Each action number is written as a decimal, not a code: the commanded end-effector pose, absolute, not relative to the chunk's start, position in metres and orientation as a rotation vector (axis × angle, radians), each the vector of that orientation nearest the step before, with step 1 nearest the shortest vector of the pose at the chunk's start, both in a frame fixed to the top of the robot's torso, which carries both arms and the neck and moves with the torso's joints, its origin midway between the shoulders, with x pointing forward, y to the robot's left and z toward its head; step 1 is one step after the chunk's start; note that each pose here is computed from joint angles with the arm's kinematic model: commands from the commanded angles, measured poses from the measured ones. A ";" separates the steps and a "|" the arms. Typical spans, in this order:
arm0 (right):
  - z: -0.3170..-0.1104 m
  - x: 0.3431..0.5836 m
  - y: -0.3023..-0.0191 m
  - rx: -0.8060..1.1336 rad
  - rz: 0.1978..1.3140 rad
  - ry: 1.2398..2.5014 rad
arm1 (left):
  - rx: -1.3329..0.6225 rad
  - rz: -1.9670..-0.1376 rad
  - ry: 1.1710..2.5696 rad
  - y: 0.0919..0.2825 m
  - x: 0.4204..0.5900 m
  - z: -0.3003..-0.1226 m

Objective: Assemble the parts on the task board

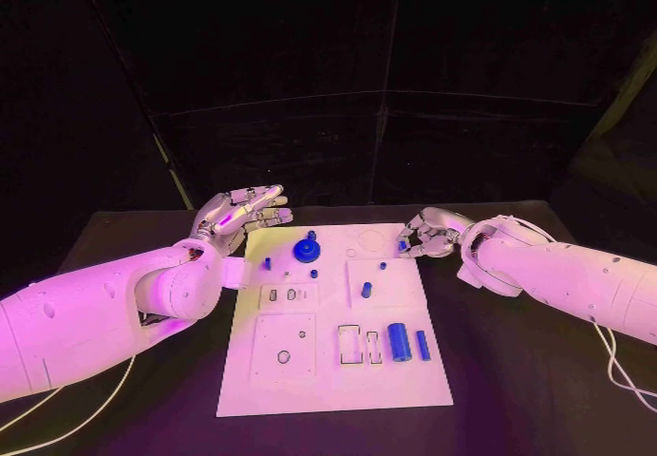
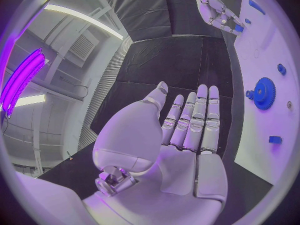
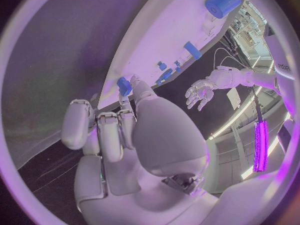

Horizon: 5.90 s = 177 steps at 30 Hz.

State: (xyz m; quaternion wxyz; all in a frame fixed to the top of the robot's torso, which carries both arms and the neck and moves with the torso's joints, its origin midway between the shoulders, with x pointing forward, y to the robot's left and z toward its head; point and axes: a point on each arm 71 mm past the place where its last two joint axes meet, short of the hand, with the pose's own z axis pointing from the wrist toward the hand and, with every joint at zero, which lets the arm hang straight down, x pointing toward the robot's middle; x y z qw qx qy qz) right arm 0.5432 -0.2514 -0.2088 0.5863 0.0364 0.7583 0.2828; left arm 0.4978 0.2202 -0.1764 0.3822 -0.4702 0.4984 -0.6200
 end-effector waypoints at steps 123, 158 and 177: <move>-0.225 0.469 -0.038 -0.230 0.783 1.785 | -1.183 -1.593 1.262 0.215 0.505 -0.175; -0.228 0.467 -0.040 -0.220 0.767 1.768 | -1.184 -1.595 1.263 0.215 0.505 -0.175; -0.223 0.466 -0.040 -0.167 0.819 1.655 | -1.186 -1.592 1.265 0.216 0.506 -0.175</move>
